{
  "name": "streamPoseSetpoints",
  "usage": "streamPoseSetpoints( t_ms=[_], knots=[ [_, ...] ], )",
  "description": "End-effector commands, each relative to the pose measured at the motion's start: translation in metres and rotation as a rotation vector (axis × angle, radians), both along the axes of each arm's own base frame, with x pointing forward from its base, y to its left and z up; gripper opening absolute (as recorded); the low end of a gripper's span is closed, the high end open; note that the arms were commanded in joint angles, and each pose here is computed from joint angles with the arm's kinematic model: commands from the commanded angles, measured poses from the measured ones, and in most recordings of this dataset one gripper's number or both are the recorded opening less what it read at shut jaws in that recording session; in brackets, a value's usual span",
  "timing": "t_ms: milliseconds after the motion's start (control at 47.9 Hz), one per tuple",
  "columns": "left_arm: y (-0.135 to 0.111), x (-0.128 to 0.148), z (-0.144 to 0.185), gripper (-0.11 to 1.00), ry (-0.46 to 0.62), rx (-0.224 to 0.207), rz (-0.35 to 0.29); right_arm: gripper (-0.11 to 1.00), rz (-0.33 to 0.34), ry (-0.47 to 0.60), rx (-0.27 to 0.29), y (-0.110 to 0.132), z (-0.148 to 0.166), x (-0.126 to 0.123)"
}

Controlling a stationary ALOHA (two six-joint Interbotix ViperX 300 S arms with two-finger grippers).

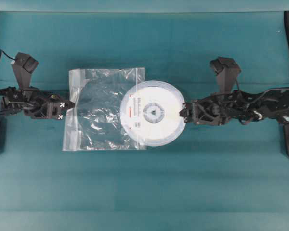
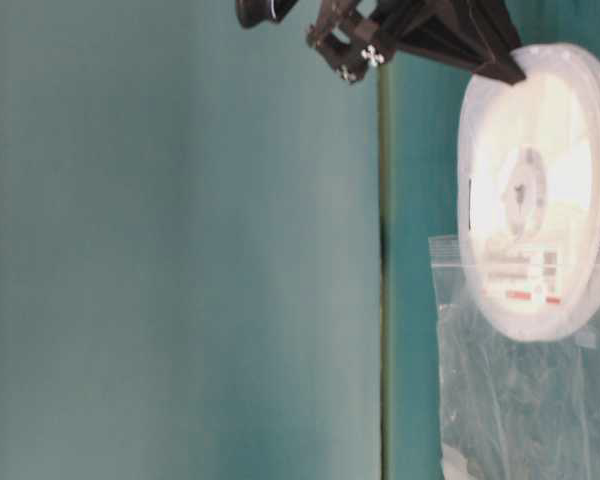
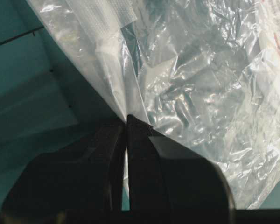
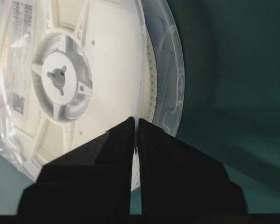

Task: Take out the reel from the clear zip bag.
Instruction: 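Slide the reel further right and set it on the table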

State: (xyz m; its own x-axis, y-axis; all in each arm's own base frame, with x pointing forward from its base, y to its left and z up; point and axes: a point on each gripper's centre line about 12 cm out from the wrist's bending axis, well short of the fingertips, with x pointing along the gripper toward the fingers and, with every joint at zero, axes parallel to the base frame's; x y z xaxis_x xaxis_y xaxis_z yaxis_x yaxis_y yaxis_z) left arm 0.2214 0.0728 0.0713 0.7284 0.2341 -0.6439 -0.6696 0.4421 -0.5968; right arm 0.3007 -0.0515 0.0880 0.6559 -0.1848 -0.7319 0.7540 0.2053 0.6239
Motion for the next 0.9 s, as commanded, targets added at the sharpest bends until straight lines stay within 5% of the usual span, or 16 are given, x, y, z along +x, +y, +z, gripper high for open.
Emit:
streamPoseSetpoints(
  t_ms=[0,877],
  knots=[
    [0.0,0.002,0.001,-0.01,-0.006,0.006,-0.008,0.02,-0.005,-0.016,0.002,0.001,0.005,-0.004],
    [0.0,0.003,0.002,-0.01,-0.009,0.007,-0.008,0.03,-0.064,-0.012,0.039,0.005,0.008,-0.058]
  ],
)
